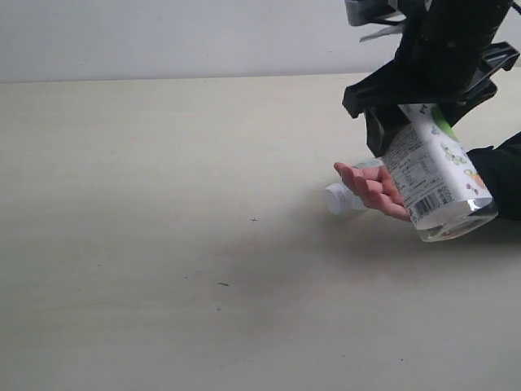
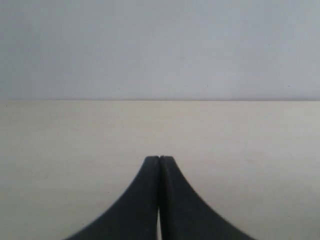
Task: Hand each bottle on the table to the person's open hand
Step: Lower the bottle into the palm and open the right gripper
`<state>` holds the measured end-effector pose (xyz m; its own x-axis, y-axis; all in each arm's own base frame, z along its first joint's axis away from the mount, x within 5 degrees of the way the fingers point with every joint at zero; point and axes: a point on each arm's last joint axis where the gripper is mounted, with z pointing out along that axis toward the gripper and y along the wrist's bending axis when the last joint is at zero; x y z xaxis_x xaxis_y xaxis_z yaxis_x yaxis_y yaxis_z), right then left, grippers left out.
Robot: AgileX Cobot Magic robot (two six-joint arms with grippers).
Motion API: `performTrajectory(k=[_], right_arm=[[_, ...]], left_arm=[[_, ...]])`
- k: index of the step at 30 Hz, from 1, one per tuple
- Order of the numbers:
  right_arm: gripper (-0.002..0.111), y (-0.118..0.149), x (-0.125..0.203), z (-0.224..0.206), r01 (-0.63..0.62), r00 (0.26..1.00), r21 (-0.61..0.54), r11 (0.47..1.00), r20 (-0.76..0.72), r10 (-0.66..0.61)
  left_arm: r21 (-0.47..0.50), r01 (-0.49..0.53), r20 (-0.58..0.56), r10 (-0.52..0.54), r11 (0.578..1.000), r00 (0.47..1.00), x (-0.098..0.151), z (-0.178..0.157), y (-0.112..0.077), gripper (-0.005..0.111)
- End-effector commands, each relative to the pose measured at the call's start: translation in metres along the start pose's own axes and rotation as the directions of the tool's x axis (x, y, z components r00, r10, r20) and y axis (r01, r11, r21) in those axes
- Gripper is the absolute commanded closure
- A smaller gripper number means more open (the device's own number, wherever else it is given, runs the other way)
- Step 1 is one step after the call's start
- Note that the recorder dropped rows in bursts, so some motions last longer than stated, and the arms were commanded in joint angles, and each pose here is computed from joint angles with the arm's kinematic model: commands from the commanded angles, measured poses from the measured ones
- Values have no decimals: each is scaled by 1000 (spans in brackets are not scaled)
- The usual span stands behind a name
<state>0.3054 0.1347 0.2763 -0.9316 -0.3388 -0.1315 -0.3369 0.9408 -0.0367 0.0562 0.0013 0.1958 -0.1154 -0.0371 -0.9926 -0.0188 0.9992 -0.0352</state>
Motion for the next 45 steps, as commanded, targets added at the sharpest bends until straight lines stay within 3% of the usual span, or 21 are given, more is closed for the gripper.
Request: performTrajectory(k=[1, 8, 17, 32, 35, 45], right_arm=[[108, -8, -6, 19, -14, 999, 40, 999, -45, 16], [108, -31, -10, 38, -77, 992, 50, 996, -97, 81], [108, -27, -13, 59, -63, 985, 23, 998, -159, 66], [108, -27, -22, 62, -61, 996, 20, 998, -67, 62], [98, -28, -23, 62, -59, 997, 23, 998, -56, 60], [46, -28, -24, 62, -59, 997, 22, 998, -46, 60]], left_arm=[[0, -2, 5, 2, 1000, 1000, 1, 0, 0, 107], [0, -2, 5, 2, 1000, 1000, 1, 0, 0, 107], [0, -2, 5, 2, 1000, 1000, 1, 0, 0, 107], [0, -2, 5, 2, 1000, 1000, 1, 0, 0, 107], [0, -2, 5, 2, 1000, 1000, 1, 0, 0, 107], [0, -2, 5, 2, 1000, 1000, 1, 0, 0, 107]])
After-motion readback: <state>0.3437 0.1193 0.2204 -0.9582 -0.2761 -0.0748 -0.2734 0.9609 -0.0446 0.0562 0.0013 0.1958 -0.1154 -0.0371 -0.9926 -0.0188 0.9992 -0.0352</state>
